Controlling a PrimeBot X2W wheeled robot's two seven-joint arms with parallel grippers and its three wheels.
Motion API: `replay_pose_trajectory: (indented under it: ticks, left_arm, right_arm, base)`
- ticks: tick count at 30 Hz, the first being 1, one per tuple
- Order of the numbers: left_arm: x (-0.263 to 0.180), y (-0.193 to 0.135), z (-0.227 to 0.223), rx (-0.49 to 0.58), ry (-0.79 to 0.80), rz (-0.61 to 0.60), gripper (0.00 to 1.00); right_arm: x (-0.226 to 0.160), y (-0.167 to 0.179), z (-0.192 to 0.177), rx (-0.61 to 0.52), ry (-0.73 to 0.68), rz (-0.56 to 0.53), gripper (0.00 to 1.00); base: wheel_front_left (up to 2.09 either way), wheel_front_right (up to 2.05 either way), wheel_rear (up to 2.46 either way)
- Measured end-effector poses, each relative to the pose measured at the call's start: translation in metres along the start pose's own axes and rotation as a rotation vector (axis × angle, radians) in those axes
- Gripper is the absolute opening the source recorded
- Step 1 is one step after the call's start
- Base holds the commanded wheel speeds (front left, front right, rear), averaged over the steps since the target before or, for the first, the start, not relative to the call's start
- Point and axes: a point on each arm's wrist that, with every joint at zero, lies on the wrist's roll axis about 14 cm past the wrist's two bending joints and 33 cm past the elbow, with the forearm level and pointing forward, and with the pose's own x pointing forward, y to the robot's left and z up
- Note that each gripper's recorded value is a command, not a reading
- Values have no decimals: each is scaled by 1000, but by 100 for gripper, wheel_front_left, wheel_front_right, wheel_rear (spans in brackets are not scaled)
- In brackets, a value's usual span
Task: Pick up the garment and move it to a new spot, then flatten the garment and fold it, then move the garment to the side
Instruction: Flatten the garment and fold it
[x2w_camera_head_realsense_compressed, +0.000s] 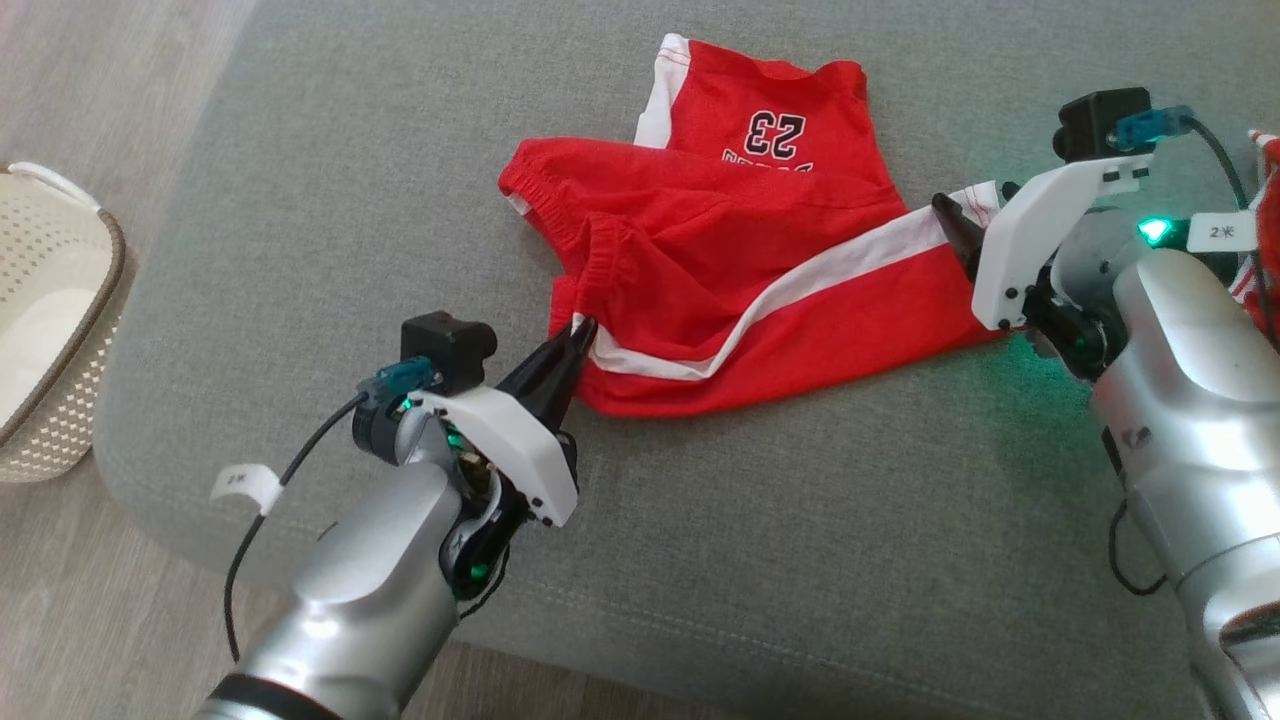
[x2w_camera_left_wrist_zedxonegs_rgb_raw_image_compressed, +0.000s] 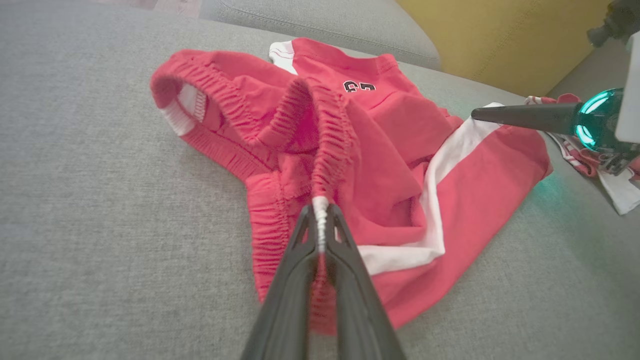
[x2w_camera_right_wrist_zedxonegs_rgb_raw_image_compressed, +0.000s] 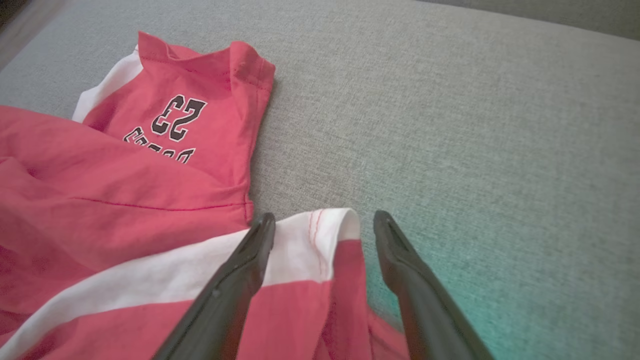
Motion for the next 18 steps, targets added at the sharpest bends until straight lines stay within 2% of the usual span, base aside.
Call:
replay_pose_trajectory:
  ticks: [2, 3, 4, 5, 13, 18]
  left_arm:
    - [1, 0, 1, 1, -3, -2, 0]
    - [1, 0, 1, 2, -5, -2, 0]
    - [2, 1, 0, 2, -3, -2, 0]
    - [2, 1, 0, -2, -2, 0, 0]
    - [4, 2, 3, 0, -8, 1, 0]
    - [1, 0, 10, 3, -27, -2, 0]
  right_arm:
    - [2, 1, -1, 2, 8, 4, 100]
    - [2, 1, -3, 0, 14, 5, 79]
    - [3, 1, -4, -1, 20, 6, 33]
    - [4, 1, -4, -3, 21, 7, 0]
    - [2, 1, 4, 2, -36, 11, 0]
    - [-13, -2, 27, 0, -160, 6, 0]
  base:
    - [0, 0, 0]
    - [0, 0, 0]
    - [0, 0, 0]
    - [0, 0, 0]
    - [0, 0, 0]
    - [0, 0, 0]
